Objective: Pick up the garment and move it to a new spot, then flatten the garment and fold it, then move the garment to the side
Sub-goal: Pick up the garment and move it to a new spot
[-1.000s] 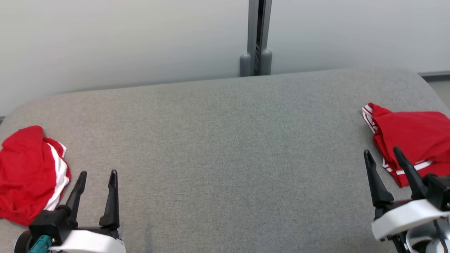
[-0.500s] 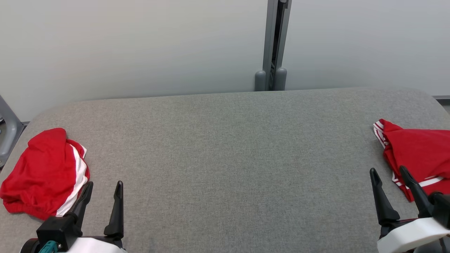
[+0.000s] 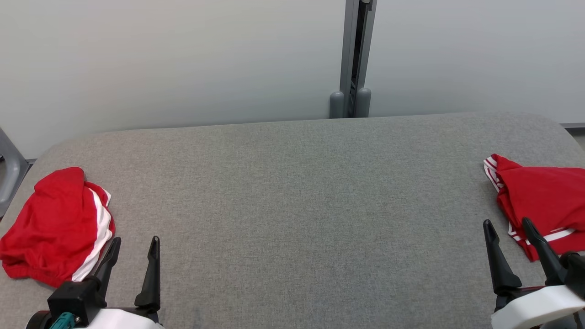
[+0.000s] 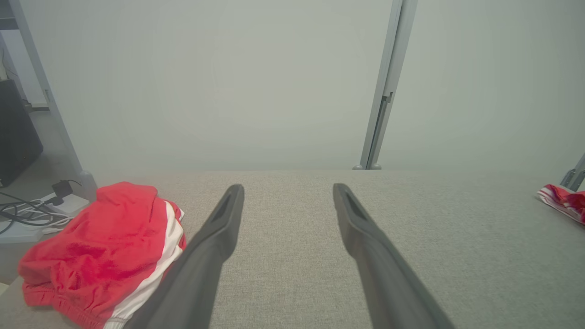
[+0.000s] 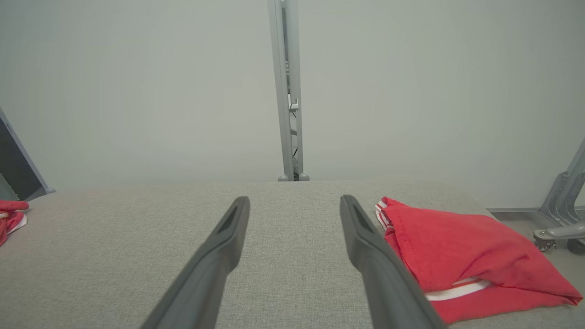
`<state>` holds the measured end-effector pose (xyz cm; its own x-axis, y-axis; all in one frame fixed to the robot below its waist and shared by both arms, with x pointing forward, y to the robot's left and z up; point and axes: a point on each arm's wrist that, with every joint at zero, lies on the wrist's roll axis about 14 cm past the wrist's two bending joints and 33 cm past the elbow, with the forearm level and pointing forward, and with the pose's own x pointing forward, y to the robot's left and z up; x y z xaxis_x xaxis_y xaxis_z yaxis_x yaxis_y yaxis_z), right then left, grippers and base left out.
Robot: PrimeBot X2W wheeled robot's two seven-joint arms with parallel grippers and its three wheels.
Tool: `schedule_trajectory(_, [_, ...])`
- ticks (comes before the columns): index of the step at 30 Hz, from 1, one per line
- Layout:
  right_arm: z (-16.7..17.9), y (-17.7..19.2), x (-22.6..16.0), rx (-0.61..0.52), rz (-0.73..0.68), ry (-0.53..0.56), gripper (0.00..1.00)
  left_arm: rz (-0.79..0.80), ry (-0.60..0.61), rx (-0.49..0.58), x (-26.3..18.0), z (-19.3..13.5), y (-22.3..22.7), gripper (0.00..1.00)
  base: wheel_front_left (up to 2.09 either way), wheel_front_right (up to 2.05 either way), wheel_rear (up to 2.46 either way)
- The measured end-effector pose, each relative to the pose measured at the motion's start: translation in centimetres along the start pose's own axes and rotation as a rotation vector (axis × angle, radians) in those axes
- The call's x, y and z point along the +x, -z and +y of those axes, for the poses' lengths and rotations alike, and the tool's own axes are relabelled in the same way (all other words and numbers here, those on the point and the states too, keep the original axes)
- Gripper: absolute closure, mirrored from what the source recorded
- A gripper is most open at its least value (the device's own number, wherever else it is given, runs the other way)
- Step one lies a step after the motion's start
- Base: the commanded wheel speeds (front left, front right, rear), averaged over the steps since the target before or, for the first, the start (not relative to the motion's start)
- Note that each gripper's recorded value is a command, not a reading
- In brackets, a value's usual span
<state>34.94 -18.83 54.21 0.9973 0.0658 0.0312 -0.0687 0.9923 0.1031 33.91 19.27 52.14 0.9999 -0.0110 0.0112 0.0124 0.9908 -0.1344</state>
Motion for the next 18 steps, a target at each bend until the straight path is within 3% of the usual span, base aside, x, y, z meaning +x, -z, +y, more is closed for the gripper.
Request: schedule_trajectory(18, [-0.14,-0.43,-0.31,0.012,-0.017,0.011,0.0,-0.002,0.007,0.003,0.14,-0.22,-0.31,0.0,0.0,0.0,0.0])
